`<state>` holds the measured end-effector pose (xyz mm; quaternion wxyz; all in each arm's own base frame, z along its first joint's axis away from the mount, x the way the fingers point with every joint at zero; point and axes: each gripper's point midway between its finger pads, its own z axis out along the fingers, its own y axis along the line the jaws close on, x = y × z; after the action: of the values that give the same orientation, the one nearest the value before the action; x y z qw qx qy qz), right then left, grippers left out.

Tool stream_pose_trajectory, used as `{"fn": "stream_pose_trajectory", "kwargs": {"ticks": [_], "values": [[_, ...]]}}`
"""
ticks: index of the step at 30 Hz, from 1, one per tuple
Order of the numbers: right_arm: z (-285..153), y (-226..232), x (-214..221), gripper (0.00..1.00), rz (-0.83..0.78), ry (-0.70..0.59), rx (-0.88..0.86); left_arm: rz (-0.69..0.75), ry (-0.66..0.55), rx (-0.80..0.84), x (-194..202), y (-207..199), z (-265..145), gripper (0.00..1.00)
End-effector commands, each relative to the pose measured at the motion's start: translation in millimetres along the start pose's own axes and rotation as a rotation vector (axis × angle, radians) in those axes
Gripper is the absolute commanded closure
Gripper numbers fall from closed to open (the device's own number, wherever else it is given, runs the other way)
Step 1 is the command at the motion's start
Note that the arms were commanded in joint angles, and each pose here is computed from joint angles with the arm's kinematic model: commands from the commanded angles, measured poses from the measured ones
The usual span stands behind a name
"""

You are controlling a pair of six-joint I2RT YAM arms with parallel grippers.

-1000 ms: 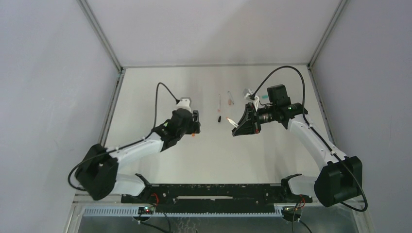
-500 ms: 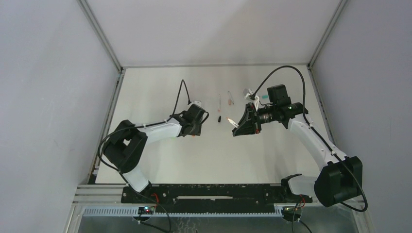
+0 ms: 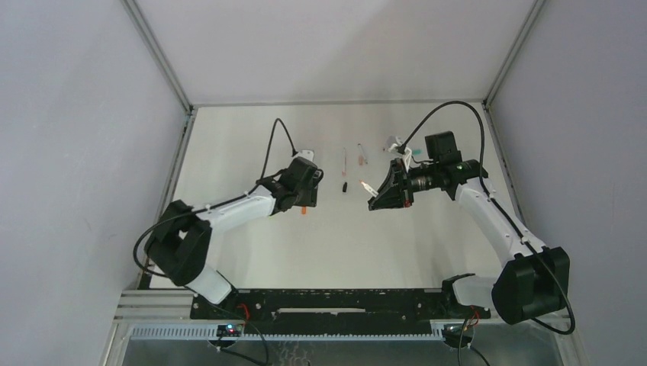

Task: Insert the pens into the pen caps
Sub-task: Insert the pen cap onto the pen.

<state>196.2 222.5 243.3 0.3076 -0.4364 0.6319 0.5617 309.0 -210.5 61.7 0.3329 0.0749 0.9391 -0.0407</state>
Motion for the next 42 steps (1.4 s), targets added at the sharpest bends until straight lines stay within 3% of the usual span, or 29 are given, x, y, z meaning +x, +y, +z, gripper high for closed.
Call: {"fn": "stream_pose_trajectory", "kwargs": {"ticks": [1, 8, 28, 42], "values": [[-7.4, -4.8, -13.3, 1.00, -0.057, -0.019, 0.024, -0.031, -0.091, 0.061, -19.5, -3.2, -22.0, 0.40], [-16.2, -15.7, -11.2, 1.00, -0.038, -0.028, 0.061, -0.026, -0.042, 0.052, -10.0, -3.2, -14.2, 0.41], [-5.3, -17.9, -1.2, 1.00, -0.033, 0.025, 0.031, 0.002, 0.173, -0.021, 27.4, 2.7, 27.1, 0.59], [-6.6, -12.4, -4.5, 1.00, -0.048, 0.014, 0.022, 0.094, 0.297, -0.054, 33.5, 7.5, 27.8, 0.67]]}}
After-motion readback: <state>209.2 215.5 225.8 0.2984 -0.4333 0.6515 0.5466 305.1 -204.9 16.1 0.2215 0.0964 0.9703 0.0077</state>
